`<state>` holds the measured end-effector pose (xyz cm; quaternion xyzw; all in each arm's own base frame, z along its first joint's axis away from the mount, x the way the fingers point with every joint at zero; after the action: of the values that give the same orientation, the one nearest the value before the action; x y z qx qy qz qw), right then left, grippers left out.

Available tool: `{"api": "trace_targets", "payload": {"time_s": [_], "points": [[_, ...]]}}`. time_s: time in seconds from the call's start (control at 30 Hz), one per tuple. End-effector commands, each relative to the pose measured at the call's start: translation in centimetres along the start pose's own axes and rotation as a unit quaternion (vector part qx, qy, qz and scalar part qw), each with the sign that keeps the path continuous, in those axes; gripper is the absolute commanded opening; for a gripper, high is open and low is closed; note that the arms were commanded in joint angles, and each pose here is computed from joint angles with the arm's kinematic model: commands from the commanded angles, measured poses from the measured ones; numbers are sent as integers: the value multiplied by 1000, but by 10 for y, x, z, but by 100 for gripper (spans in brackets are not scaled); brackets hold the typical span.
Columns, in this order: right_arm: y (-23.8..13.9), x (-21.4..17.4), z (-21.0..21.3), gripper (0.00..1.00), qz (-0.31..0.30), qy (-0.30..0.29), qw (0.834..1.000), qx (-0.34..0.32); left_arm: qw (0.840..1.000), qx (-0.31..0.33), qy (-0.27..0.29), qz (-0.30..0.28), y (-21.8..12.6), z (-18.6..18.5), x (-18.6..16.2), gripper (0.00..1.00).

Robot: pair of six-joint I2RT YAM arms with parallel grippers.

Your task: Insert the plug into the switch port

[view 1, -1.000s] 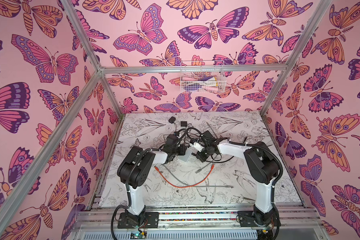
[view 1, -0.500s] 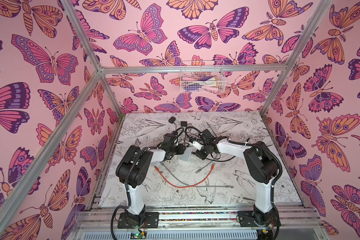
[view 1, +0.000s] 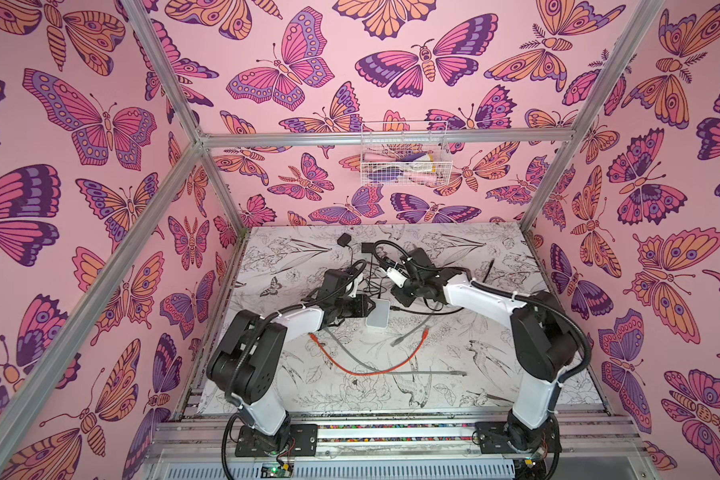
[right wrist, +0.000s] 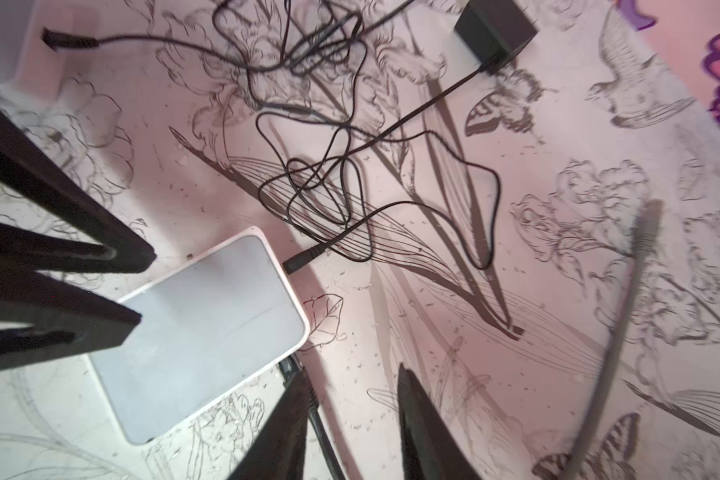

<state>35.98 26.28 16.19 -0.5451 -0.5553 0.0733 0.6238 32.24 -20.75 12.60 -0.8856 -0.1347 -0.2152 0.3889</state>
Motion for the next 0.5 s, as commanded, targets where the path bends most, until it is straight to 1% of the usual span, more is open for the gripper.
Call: {"api": "trace_targets", "payload": {"time_s": [0.0, 0.07, 0.13, 0.3, 0.37, 0.47], "points": [[-24, -6, -2, 39, -5, 32, 999, -26, 998, 17, 53, 18, -9, -22, -19, 38], [-41, -11, -5, 40, -13, 56, 997, -46, 995, 18, 97, 29, -9, -42, -30, 40], [-55, -15, -5, 41, -23, 70, 996, -50, 991, 7, 127, 49, -4, -56, -41, 43], [-94, -25, -2, 43, -69, 99, 991, -59, 978, 13, 176, 110, 19, -69, -69, 47], [-104, -30, 0, 44, -79, 105, 989, -62, 972, 29, 196, 126, 28, -71, -78, 50], [-116, -36, 2, 45, -89, 110, 988, -65, 965, 57, 212, 143, 39, -67, -85, 52]]}}
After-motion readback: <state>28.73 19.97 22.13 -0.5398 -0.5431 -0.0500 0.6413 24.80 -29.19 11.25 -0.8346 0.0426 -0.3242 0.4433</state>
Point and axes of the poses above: each gripper's point midway between its finger pads, its own y axis out along the fingers, its own z axis along the line the jaws close on, x = y × z, the point moved 6 cm from there along -y, back along the fingers, and after that the axes turned 5 degrees about -y, right-handed, at the moved point
